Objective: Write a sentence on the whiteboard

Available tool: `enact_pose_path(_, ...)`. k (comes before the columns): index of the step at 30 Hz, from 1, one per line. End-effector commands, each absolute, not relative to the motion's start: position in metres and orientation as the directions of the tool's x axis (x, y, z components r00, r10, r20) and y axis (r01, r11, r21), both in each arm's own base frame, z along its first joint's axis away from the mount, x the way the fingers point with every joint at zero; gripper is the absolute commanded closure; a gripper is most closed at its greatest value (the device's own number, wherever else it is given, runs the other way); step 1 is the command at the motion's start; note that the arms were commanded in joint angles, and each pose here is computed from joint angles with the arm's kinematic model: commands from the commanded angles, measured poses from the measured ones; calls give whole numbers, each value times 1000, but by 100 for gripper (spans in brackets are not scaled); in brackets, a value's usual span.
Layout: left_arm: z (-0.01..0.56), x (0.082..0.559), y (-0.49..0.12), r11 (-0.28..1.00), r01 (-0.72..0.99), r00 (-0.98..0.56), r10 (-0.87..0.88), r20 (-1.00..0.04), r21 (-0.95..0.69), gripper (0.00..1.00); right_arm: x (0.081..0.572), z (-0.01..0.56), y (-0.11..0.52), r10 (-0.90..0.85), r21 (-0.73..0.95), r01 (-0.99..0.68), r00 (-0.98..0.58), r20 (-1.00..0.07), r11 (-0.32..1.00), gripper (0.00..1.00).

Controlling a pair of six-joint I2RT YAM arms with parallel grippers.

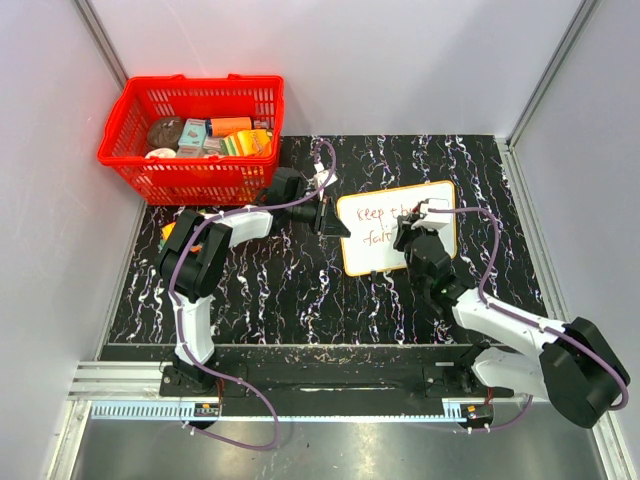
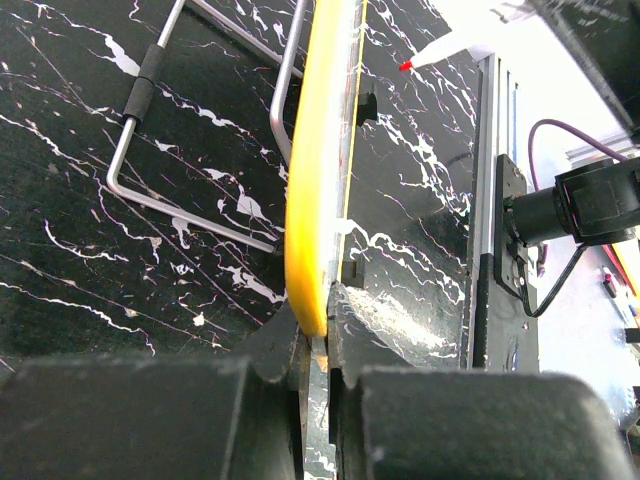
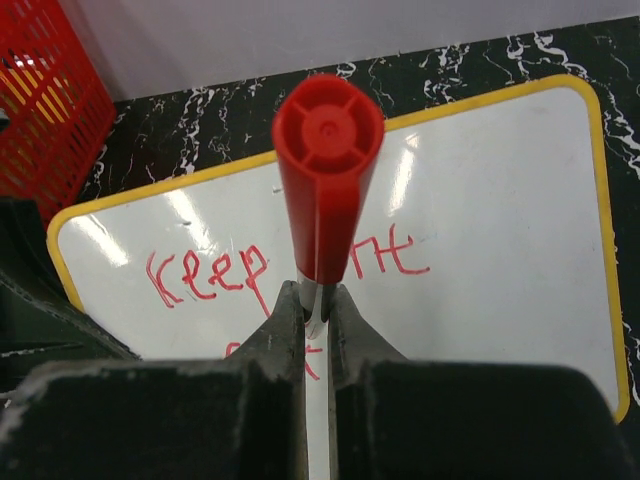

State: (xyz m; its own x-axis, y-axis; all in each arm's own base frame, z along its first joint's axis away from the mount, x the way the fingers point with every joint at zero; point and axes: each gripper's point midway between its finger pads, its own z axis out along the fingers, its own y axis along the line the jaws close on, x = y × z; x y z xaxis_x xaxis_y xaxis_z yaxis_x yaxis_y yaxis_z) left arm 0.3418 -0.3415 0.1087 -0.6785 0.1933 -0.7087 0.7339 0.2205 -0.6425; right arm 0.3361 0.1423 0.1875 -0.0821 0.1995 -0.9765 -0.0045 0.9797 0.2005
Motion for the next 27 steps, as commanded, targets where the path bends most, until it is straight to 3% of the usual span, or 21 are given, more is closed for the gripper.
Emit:
enact_pose_path(1, 49, 327, -334, 306, 731, -682, 301, -666, -610, 100, 351, 222, 138, 218, 218, 22, 7, -976, 976, 100)
enact_pose_path(27, 49, 328, -333, 307, 732, -681, 301, -668, -608, 100, 366, 200, 140, 225, 225, 19, -41, -973, 974, 100)
